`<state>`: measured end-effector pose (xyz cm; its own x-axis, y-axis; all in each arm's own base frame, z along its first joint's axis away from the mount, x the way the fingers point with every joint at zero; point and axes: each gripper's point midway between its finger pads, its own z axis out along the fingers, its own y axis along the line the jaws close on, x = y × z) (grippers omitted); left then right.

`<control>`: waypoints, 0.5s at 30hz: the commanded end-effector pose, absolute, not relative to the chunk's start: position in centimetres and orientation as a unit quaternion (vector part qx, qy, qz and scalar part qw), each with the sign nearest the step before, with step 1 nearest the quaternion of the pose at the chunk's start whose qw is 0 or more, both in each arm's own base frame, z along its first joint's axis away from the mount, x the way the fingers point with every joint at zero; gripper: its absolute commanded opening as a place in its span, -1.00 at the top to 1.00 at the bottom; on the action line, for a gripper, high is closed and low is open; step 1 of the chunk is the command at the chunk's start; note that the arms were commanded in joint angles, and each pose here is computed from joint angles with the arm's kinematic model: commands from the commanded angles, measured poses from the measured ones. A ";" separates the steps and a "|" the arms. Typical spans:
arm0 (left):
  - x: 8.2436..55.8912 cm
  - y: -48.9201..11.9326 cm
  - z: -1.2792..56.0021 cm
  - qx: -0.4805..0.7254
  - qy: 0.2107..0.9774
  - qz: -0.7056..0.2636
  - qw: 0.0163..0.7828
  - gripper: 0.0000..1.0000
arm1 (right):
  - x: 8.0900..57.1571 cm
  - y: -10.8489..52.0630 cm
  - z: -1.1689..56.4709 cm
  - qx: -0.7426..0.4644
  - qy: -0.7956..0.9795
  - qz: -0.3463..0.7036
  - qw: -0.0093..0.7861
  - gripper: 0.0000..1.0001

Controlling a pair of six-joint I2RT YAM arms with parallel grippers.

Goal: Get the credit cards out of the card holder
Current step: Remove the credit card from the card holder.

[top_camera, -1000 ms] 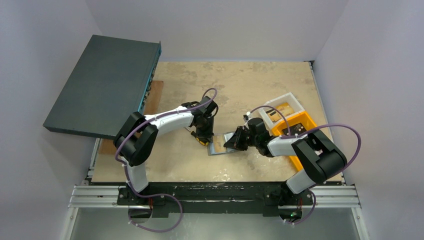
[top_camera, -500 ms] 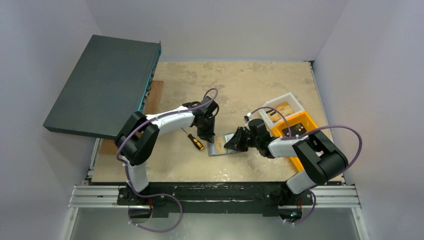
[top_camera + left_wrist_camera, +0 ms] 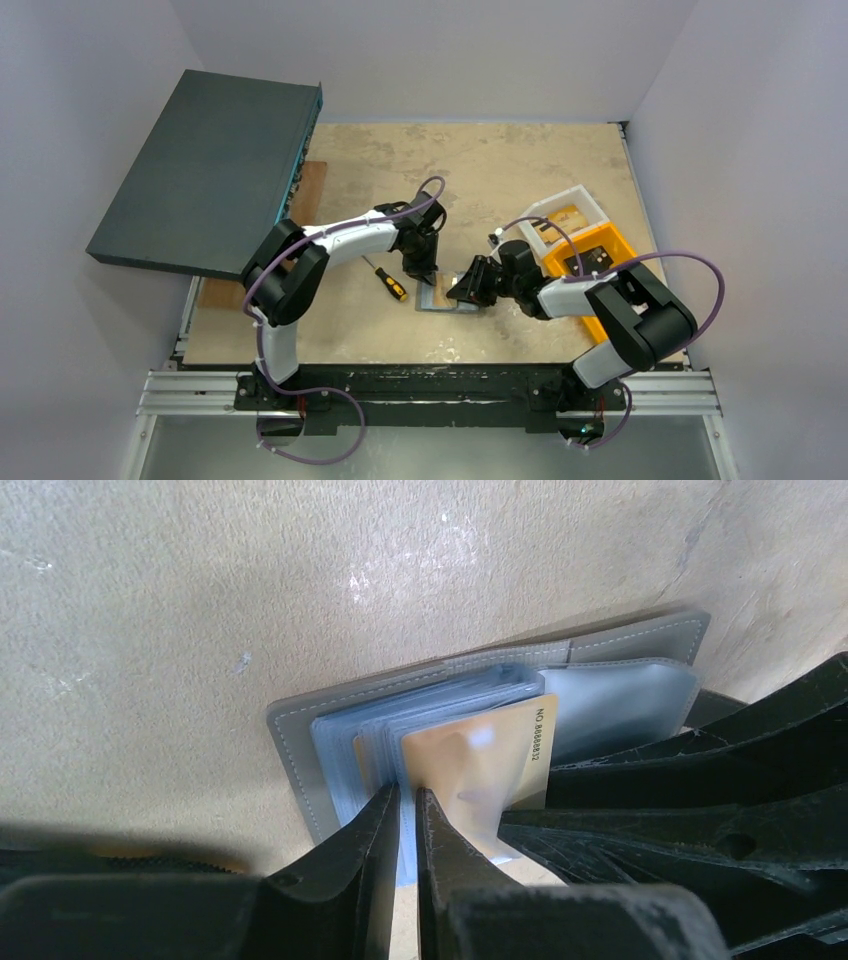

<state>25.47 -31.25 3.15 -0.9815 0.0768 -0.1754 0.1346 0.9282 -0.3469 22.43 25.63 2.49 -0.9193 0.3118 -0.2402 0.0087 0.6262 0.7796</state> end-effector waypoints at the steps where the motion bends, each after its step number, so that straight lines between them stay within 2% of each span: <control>1: 25.1 -32.7 2.9 0.059 0.976 -0.196 0.071 0.79 | 22.5 26.2 3.1 0.083 0.873 0.446 0.180 0.50; 4: 24.7 -32.5 2.4 0.056 0.978 -0.193 0.064 0.81 | 22.6 26.0 3.0 0.086 0.872 0.445 0.182 0.53; 8: 24.3 -31.3 1.7 0.050 0.982 -0.171 0.061 1.00 | 22.6 25.6 2.7 0.094 0.872 0.443 0.184 0.75; 15: 24.7 -28.6 0.6 0.036 0.990 -0.124 0.054 1.00 | 22.2 24.9 2.4 0.110 0.875 0.434 0.185 1.00</control>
<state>25.48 -31.18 2.93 -0.9824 0.0695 -0.1733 0.1258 0.9324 -0.3389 22.09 25.35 2.25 -0.9193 0.3301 -0.2143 0.0282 0.5984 0.8007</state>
